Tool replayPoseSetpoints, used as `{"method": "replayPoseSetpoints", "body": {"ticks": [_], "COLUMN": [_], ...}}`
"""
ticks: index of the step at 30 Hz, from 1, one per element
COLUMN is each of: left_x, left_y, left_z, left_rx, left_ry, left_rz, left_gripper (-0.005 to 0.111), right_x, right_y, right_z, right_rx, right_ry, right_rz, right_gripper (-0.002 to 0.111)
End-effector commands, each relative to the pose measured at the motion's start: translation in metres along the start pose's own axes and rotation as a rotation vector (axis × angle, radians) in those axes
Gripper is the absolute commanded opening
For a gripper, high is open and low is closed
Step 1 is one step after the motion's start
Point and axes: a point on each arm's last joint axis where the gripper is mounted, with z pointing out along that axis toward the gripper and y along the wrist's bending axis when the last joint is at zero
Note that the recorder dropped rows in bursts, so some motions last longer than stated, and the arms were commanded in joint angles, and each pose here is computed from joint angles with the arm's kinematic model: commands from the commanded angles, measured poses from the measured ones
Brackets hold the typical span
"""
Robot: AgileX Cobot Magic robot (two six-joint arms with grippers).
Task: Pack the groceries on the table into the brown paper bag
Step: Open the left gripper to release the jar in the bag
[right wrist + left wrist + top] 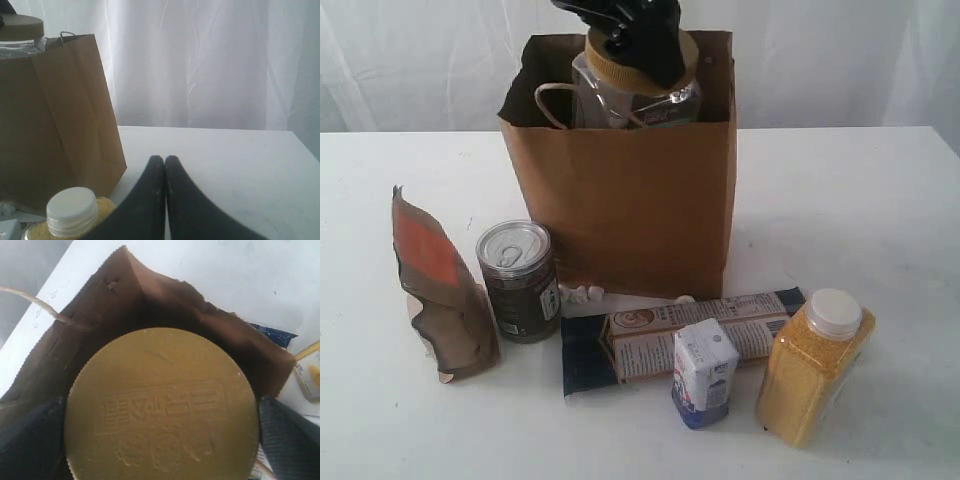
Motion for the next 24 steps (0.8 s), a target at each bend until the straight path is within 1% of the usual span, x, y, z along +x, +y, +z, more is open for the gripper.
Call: {"method": "replayPoseSetpoints", "body": {"ticks": [1, 9, 13, 17, 24], "left_x": [0.005, 0.004, 0.007, 0.007, 0.014], "left_y": [-0.007, -0.007, -0.001, 0.0, 0.016], "left_z": [-0.01, -0.01, -0.01, -0.008, -0.01], "left_rx": [0.055, 0.065, 0.064, 0.058, 0.023], "left_ry": [0.046, 0.041, 0.036, 0.024, 0.017], "left_rz": [0.0, -0.009, -0.029, -0.033, -0.07], "left_gripper": [0.0, 0.0, 0.0, 0.0, 0.0], "right_x": [0.001, 0.001, 0.001, 0.001, 0.001], "right_y": [-0.001, -0.001, -0.001, -0.001, -0.001], "right_z": [0.0, 0.0, 0.0, 0.0, 0.0], "right_rx": [0.009, 0.009, 0.009, 0.009, 0.009], "right_ry": [-0.007, -0.007, -0.007, -0.007, -0.007], "right_rz": [-0.007, -0.007, -0.007, -0.007, -0.007], "right_gripper": [0.0, 0.0, 0.0, 0.0, 0.0]}}
